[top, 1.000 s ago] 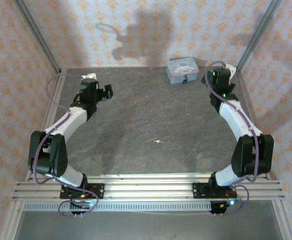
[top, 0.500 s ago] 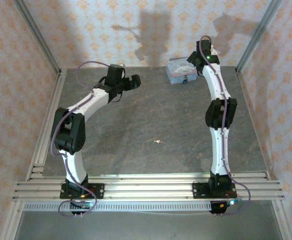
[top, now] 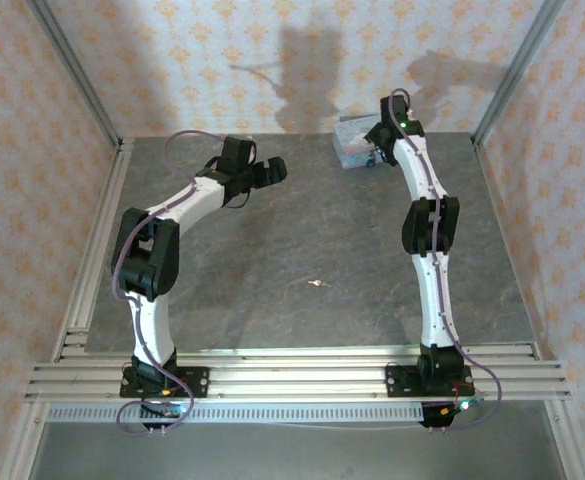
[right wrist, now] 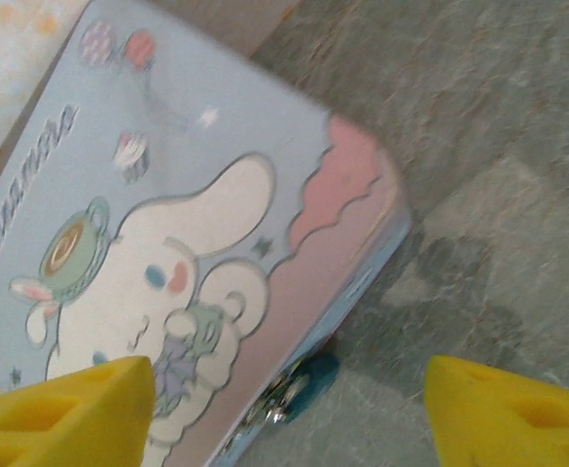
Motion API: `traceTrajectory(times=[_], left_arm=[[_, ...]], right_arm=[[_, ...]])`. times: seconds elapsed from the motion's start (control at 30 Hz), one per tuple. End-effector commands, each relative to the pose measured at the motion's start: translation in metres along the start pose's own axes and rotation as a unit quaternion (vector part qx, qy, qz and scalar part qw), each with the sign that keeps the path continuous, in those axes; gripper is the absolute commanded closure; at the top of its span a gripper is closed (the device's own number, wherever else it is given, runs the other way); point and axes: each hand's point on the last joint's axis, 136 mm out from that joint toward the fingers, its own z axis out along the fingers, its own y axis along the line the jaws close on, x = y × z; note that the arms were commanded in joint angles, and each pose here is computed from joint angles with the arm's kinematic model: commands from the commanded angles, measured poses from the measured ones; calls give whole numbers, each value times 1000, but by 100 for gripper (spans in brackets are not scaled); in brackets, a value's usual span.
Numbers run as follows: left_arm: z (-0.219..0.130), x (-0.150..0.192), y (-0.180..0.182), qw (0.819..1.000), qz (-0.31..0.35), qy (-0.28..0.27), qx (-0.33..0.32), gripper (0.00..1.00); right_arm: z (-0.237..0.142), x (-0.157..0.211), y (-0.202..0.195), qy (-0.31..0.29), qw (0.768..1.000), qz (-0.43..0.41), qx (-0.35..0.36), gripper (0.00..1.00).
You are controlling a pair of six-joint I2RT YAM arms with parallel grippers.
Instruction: Unlock the padlock with the key
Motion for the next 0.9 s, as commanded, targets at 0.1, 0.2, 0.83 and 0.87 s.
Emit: traceTrajectory(times=[0.1, 0.2, 0.83, 0.87], left_arm=[[-1, 15, 6, 1000, -10, 21, -5, 0], [-6, 17, 9, 1000, -5, 24, -12, 0], [-45, 21, 19, 999, 2, 21, -38, 0], [-47, 21, 21, 999, 1, 21, -42, 0]], right_arm=[[8, 53, 1, 66, 997, -34, 15, 43], [7, 66, -3, 89, 995, -28, 19, 49], [-59, 233, 50, 218, 972, -73, -49, 59], [-64, 245, 55, 224, 970, -80, -54, 59]])
